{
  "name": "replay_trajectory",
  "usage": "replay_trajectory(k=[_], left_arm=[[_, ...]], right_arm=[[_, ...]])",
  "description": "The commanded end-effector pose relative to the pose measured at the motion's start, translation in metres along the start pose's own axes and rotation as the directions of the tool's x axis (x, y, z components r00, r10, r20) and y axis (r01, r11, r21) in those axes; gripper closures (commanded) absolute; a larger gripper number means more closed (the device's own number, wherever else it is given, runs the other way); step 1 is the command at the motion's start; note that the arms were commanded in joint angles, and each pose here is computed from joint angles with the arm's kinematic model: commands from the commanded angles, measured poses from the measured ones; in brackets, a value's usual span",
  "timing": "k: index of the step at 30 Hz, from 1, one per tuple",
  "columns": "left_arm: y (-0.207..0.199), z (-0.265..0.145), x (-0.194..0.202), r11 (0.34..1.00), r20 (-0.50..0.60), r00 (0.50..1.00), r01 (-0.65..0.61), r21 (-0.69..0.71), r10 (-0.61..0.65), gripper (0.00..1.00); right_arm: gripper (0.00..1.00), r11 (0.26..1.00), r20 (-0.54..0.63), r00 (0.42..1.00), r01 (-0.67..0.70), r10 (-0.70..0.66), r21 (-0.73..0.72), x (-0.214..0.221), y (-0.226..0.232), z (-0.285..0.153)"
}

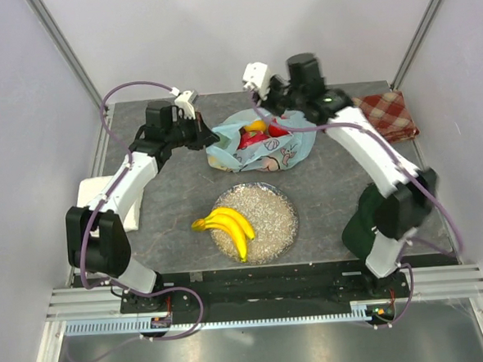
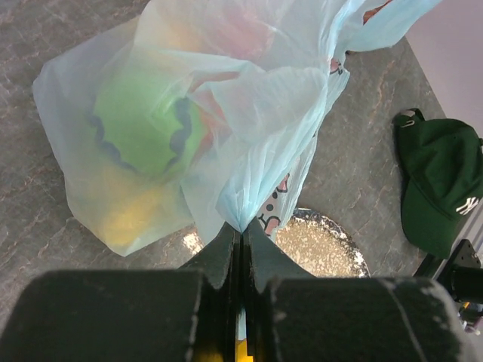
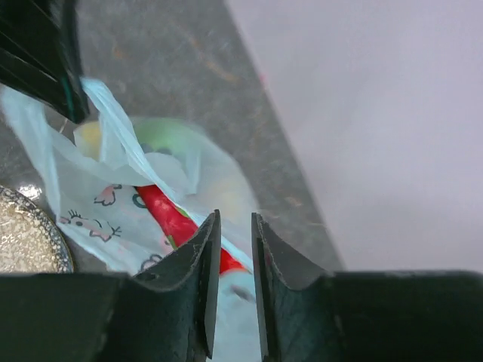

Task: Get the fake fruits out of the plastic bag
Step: Adjust the plastic bag at the center of the board.

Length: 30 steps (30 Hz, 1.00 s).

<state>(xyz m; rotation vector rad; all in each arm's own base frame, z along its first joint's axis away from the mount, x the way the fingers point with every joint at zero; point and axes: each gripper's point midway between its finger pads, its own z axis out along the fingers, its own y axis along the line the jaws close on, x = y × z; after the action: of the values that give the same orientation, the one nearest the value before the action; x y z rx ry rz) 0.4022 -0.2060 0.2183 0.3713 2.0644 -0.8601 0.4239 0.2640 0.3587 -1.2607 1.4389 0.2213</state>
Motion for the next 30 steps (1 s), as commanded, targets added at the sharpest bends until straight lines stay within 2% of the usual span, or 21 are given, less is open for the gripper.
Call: replay_trajectory(k=[1, 5, 8, 9, 12, 16, 18, 19, 21, 22, 23, 24, 25, 30], left_arm=[[-0.008, -0.007, -0.015, 1.0, 0.061, 0.998, -0.003, -0.005, 0.003, 0.98], [-0.006, -0.007, -0.013, 1.0, 0.058, 0.998, -0.005, -0.01, 0.005, 0.98], [-0.005, -0.007, -0.013, 1.0, 0.06, 0.998, -0.007, -0.018, 0.008, 0.98], [-0.004, -0.007, -0.013, 1.0, 0.062, 0.998, -0.008, -0.017, 0.009, 0.98], [-0.006, -0.006, -0.019, 1.0, 0.07, 0.998, -0.011, -0.012, 0.012, 0.98], [-0.012, -0.006, -0.029, 1.0, 0.088, 0.996, 0.004, 0.007, -0.004, 0.98], [-0.021, -0.008, -0.033, 0.999, 0.088, 0.996, 0.006, 0.044, -0.01, 0.98], [-0.02, -0.006, -0.029, 0.999, 0.064, 0.998, 0.022, 0.047, -0.025, 0.98], [-0.027, -0.006, -0.035, 0.997, 0.051, 0.999, 0.009, 0.081, -0.014, 0.98], [-0.026, 0.0, -0.027, 0.994, 0.009, 1.0, 0.022, 0.103, -0.023, 0.98], [-0.029, 0.0, -0.035, 0.993, 0.015, 1.0, 0.0, 0.115, -0.002, 0.98], [-0.026, 0.003, -0.034, 0.994, 0.0, 1.0, 0.017, 0.11, -0.017, 0.98], [-0.024, 0.006, -0.033, 0.994, -0.007, 0.999, 0.036, 0.107, -0.036, 0.98], [-0.028, 0.008, -0.047, 0.992, 0.026, 1.0, -0.008, 0.126, 0.005, 0.98]], right_arm=[[0.75, 0.977, -0.214, 0.965, -0.177, 0.149, -0.121, 0.112, 0.054, 0.088], [0.78, 0.968, -0.303, 0.929, -0.242, 0.211, -0.067, 0.153, 0.06, 0.115], [0.78, 0.962, -0.322, 0.916, -0.27, 0.24, -0.05, 0.159, 0.062, 0.11], [0.78, 0.966, -0.303, 0.924, -0.255, 0.233, -0.034, 0.148, 0.055, 0.098], [0.79, 0.972, -0.346, 0.912, -0.236, 0.222, 0.001, 0.15, 0.061, 0.066], [0.76, 0.976, -0.497, 0.848, -0.217, 0.182, -0.013, 0.19, 0.091, 0.024], [0.71, 0.978, -0.447, 0.872, -0.205, 0.198, 0.032, 0.168, 0.078, 0.007], [0.64, 0.978, -0.396, 0.895, -0.206, 0.207, 0.045, 0.152, 0.072, 0.005], [0.61, 0.981, -0.266, 0.944, -0.179, 0.193, 0.075, 0.1, 0.044, -0.002], [0.58, 0.985, -0.207, 0.963, -0.169, 0.173, 0.037, 0.081, 0.042, -0.002], [0.58, 0.988, -0.165, 0.974, -0.155, 0.154, 0.009, 0.067, 0.04, 0.0], [0.59, 0.99, -0.123, 0.983, -0.138, 0.136, -0.008, 0.053, 0.035, 0.002], [0.65, 0.986, -0.076, 0.988, -0.142, 0.136, -0.086, 0.042, 0.047, 0.006], [0.89, 0.912, -0.155, 0.974, -0.209, 0.163, -0.354, 0.085, 0.11, 0.041]])
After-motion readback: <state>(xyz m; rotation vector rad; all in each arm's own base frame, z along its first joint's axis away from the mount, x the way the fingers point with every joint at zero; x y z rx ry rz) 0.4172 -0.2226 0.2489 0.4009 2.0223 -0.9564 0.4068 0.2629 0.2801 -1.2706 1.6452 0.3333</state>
